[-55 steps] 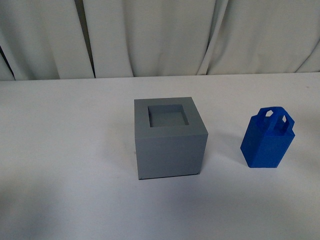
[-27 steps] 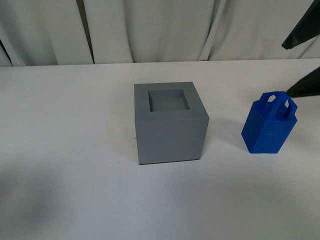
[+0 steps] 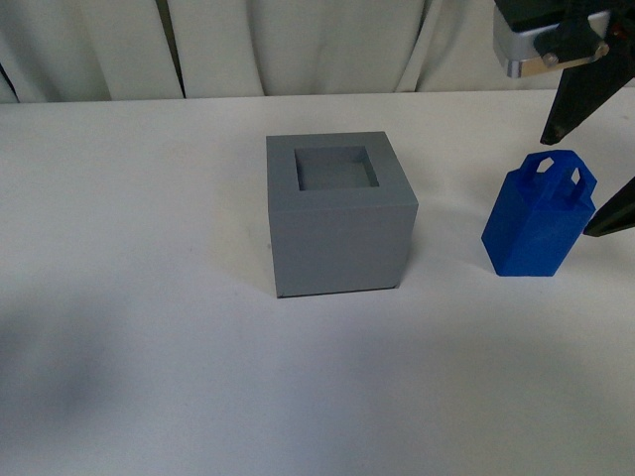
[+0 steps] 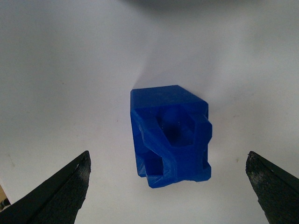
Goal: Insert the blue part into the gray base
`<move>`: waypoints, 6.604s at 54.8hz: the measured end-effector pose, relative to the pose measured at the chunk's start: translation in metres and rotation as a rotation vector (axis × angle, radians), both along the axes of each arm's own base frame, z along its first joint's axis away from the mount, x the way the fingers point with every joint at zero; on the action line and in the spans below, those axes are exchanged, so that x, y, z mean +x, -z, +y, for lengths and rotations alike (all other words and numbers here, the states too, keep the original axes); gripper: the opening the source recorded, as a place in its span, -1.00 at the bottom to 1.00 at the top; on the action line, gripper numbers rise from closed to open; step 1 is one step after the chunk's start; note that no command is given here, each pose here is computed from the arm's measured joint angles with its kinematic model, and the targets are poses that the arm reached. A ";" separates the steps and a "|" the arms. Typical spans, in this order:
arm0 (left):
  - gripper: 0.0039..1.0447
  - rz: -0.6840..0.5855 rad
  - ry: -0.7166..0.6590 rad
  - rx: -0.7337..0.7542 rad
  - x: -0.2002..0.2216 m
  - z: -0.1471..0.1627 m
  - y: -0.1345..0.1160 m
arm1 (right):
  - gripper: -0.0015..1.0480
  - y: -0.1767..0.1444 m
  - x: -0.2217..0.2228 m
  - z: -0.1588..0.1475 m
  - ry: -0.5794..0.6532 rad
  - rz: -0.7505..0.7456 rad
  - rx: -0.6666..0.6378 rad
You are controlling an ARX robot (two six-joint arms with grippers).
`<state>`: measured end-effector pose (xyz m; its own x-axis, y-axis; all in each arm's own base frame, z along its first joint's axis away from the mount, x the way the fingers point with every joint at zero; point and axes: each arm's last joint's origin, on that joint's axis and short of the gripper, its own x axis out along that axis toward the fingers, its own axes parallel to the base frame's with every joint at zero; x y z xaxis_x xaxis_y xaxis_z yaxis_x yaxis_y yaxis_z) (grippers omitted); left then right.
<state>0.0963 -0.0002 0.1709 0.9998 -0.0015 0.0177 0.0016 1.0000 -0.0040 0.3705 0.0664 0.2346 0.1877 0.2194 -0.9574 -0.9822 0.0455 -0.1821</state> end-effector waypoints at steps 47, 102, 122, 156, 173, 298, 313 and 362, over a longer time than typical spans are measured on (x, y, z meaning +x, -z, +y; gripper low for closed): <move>0.89 0.000 0.000 0.000 0.000 0.000 0.000 | 0.27 0.029 0.012 0.017 -0.038 0.008 -0.058; 0.89 0.000 0.000 0.000 0.000 0.000 0.000 | -0.09 -0.054 -0.005 0.095 -0.154 -0.024 0.099; 0.89 0.000 0.000 0.000 0.000 0.000 0.000 | -0.09 -0.066 -0.009 0.117 -0.160 -0.055 0.117; 0.89 0.000 0.000 0.000 0.000 0.000 0.000 | -0.09 -0.051 -0.002 0.133 -0.145 -0.045 0.095; 0.89 0.000 0.000 0.000 0.000 0.000 0.000 | -0.09 -0.047 -0.003 0.135 -0.148 -0.034 0.086; 0.89 0.000 0.000 0.000 0.000 0.000 0.000 | -0.57 0.022 -0.156 -0.051 1.138 -0.927 1.080; 0.89 0.000 0.000 0.000 0.000 0.000 0.000 | -0.95 0.040 -0.187 -0.066 1.150 -0.924 1.091; 0.89 0.000 0.000 0.000 0.000 0.000 0.000 | -0.95 0.069 -0.239 -0.066 1.147 -0.922 1.097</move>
